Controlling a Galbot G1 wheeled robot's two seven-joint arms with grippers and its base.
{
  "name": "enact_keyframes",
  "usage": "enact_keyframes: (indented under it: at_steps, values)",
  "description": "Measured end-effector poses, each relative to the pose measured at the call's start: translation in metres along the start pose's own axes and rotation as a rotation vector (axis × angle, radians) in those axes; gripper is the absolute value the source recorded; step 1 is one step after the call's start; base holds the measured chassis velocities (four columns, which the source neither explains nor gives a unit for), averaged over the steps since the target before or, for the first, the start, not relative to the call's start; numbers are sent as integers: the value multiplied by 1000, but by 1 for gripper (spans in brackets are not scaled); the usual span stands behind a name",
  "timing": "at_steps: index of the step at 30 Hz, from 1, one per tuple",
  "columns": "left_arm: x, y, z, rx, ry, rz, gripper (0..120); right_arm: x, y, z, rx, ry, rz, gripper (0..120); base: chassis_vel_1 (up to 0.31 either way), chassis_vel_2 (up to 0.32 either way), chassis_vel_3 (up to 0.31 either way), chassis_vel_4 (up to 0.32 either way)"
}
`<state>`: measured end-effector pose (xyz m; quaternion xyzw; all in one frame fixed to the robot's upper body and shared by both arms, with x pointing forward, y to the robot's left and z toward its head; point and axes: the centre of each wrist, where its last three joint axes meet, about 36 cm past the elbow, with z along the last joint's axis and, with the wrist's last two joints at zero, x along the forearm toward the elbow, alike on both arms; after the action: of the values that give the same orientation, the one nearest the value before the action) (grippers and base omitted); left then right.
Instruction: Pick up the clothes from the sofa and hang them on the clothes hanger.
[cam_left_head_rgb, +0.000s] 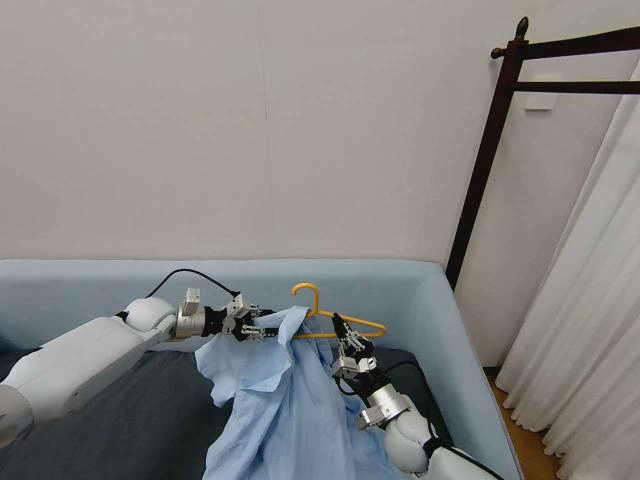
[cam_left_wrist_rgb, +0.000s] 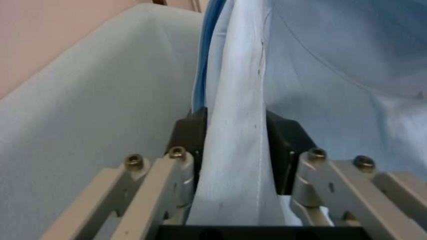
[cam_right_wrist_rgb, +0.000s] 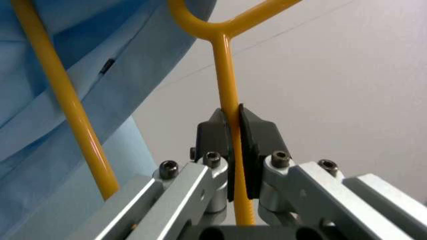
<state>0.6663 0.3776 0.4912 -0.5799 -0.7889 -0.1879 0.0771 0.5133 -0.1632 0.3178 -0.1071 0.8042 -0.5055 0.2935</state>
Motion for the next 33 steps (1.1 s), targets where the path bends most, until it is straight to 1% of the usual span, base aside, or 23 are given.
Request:
enact_keyframes:
  at_steps: [2, 3, 4, 6, 7, 14, 18, 20, 22, 23, 24, 25, 27, 28, 29, 30, 32, 33]
  values:
    - [1, -1, 3, 1, 7, 3, 20, 2, 1, 0, 2, -2, -2, 3, 0, 0, 0, 0]
    - [1, -1, 5, -2, 11, 2, 14, 4, 2, 0, 2, -1, -4, 3, 0, 0, 0, 0]
    - [1, -1, 5, -2, 11, 2, 14, 4, 2, 0, 2, -1, -4, 3, 0, 0, 0, 0]
    - [0, -3, 8, -5, 11, 1, 7, 7, 5, 1, 2, 0, -5, 3, 0, 0, 0, 0]
    - [-1, -4, 9, -4, 12, 2, 5, 8, 5, 1, 2, 1, -5, 3, 0, 0, 0, 0]
    - [0, -6, 10, -8, 9, 2, 5, 9, 5, 2, 8, -5, -7, 3, 0, 0, 0, 0]
    - [-1, -12, 11, -8, 4, 7, 5, 12, 3, 3, 9, -6, -9, 3, 0, 0, 0, 0]
    - [-1, -12, 12, -6, 3, 7, 5, 13, 3, 2, -2, -2, -12, 5, 0, 0, 0, 0]
    - [-3, -13, 14, -1, 0, 4, 5, 16, 1, -2, -34, 3, -21, 13, 0, 0, 0, 0]
    - [-3, -13, 15, 1, -1, 3, 4, 16, 0, -2, -44, 5, -22, 15, 0, 0, 0, 0]
    - [-4, -14, 16, 5, -4, -1, 2, 18, -1, -5, -69, 7, -22, 22, 0, 0, 0, 0]
    - [-4, -14, 16, 5, -4, -1, 2, 18, -1, -5, -69, 7, -22, 22, 0, 0, 0, 0]
    - [-3, -15, 20, 22, -22, -17, 1, 25, -6, -19, -157, 6, -23, 32, 0, 0, 0, 0]
    - [-3, -16, 22, 25, -23, -17, 1, 28, -8, -25, -181, -2, -26, 37, 0, 0, 0, 0]
    - [-3, -16, 22, 25, -23, -17, 1, 28, -8, -25, -181, -2, -26, 37, 0, 0, 0, 0]
    - [-1, -18, 25, 30, -22, -19, 1, 33, -10, -30, -204, -9, -31, 41, 0, 0, 0, 0]
    - [11, -25, 36, 43, -19, -28, 1, 47, -16, -43, -276, -27, -52, 52, 0, 0, 0, 0]
    - [11, -25, 36, 43, -19, -28, 1, 47, -16, -43, -276, -27, -52, 52, 0, 0, 0, 0]
